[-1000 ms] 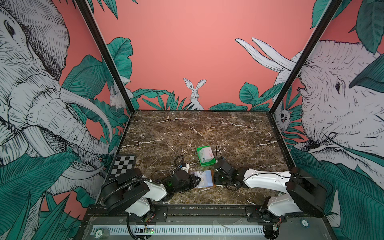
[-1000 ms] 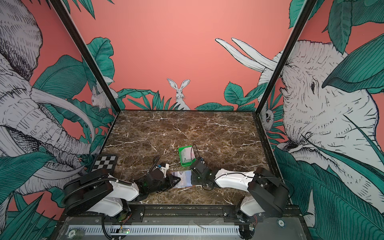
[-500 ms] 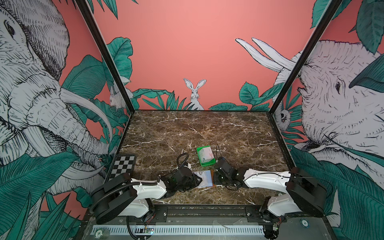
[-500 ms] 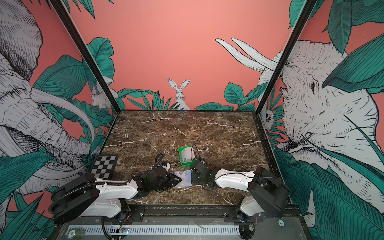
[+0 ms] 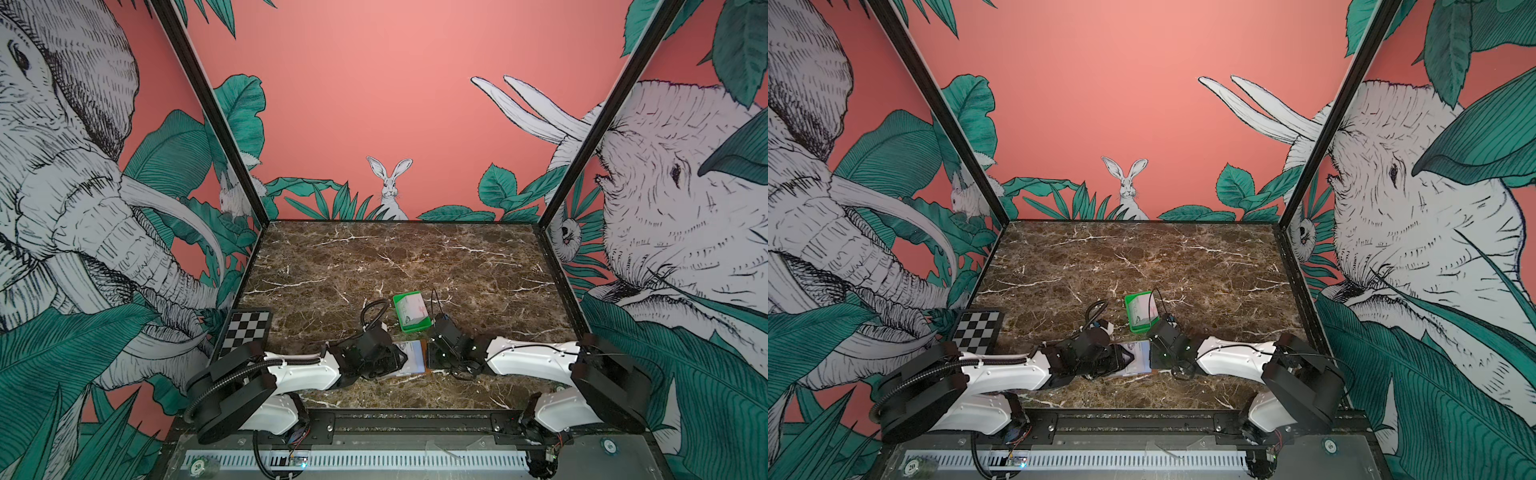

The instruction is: Put the credit cards into the card holder

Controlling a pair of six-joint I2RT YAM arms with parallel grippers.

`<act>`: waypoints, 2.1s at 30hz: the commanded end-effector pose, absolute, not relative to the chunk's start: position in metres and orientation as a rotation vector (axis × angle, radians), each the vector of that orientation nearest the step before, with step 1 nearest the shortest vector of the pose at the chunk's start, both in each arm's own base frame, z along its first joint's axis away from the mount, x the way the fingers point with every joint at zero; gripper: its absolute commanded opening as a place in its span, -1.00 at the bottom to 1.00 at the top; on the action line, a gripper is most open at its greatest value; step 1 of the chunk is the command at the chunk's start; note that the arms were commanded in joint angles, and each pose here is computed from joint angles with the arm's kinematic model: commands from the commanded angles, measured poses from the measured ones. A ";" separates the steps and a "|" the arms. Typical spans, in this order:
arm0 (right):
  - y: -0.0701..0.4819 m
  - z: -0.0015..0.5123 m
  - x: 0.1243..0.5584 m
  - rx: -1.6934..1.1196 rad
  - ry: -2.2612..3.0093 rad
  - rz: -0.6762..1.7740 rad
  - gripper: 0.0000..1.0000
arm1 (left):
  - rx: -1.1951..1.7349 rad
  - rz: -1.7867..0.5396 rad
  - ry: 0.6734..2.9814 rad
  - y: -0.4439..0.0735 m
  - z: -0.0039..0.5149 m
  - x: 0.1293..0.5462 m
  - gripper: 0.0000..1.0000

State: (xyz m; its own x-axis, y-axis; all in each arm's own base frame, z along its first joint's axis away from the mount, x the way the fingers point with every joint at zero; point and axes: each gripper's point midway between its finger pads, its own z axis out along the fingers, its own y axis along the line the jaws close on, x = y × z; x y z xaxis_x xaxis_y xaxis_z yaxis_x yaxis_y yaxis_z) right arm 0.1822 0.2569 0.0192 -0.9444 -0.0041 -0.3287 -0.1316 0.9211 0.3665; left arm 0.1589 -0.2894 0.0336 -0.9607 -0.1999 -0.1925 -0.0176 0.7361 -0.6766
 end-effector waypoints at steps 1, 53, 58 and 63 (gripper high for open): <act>0.231 -0.004 0.168 -0.118 2.843 0.388 -0.81 | -0.120 -0.878 2.794 -0.272 0.008 0.150 -0.21; 0.233 -0.004 0.167 -0.138 2.836 0.407 -0.83 | 0.108 -0.734 2.783 -0.295 0.031 0.175 -0.22; 0.232 -0.004 0.166 -0.138 2.838 0.407 -0.82 | 0.135 -0.783 2.758 -0.306 0.034 0.180 -0.22; 0.232 -0.006 0.167 -0.136 2.839 0.403 -0.82 | 0.190 -0.814 2.755 -0.312 0.040 0.178 -0.23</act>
